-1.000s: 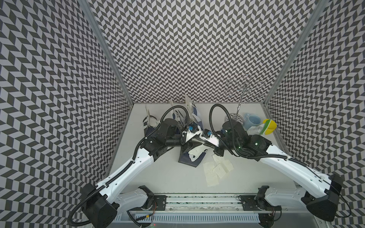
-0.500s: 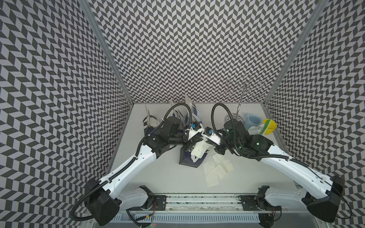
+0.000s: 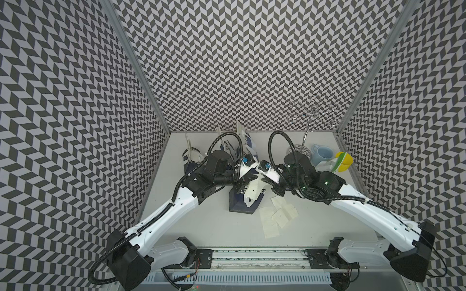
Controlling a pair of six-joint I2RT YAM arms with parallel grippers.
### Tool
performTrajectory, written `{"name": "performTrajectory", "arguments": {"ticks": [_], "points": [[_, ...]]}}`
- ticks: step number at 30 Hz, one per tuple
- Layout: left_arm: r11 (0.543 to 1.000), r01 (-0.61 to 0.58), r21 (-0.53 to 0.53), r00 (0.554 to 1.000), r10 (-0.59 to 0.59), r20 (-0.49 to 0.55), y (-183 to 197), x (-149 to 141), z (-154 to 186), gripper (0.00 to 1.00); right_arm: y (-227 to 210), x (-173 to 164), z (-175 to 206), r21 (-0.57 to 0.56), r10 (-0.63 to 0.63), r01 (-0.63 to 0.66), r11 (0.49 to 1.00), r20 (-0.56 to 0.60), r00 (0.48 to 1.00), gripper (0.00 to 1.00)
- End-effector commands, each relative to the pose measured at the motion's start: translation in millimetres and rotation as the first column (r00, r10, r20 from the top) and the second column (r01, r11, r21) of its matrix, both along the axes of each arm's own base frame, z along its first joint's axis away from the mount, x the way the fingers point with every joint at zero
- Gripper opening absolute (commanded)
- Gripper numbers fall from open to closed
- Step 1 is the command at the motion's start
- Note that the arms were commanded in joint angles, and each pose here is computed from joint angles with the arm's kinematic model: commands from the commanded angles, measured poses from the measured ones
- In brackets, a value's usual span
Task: Staple the receipts to the bags
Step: Adjust the takeout bag, then pick up the stapler from the center of the board.
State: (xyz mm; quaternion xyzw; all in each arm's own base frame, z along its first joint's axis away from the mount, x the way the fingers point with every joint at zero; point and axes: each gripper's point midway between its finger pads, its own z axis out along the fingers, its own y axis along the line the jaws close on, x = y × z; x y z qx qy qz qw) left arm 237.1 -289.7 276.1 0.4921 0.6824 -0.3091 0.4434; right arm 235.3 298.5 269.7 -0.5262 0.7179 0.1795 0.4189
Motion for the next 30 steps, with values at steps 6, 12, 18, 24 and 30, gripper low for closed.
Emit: {"name": "performTrajectory", "arguments": {"ticks": [6,12,18,24,30], "points": [[0.980,-0.140,-0.143,0.984,0.154,0.093,-2,9,2,0.00,-2,45,98,0.324,-0.267,0.183,0.928,0.238,0.934,0.65],[0.908,-0.279,-0.313,0.939,0.327,0.112,17,24,22,0.00,-87,104,129,0.538,-0.676,0.521,0.663,0.132,0.725,0.72],[0.882,-0.294,-0.369,0.939,0.338,0.061,15,26,21,0.00,-128,153,37,0.361,-0.833,0.794,0.490,-0.074,0.548,0.70],[0.880,-0.361,-0.308,0.918,0.393,0.047,14,42,10,0.00,-137,162,-74,0.085,-0.901,0.909,0.409,-0.118,0.417,0.68],[0.860,-0.369,-0.353,0.906,0.417,0.068,21,40,20,0.00,-158,165,-152,-0.175,-0.957,0.942,0.285,0.002,0.290,0.69]]}}
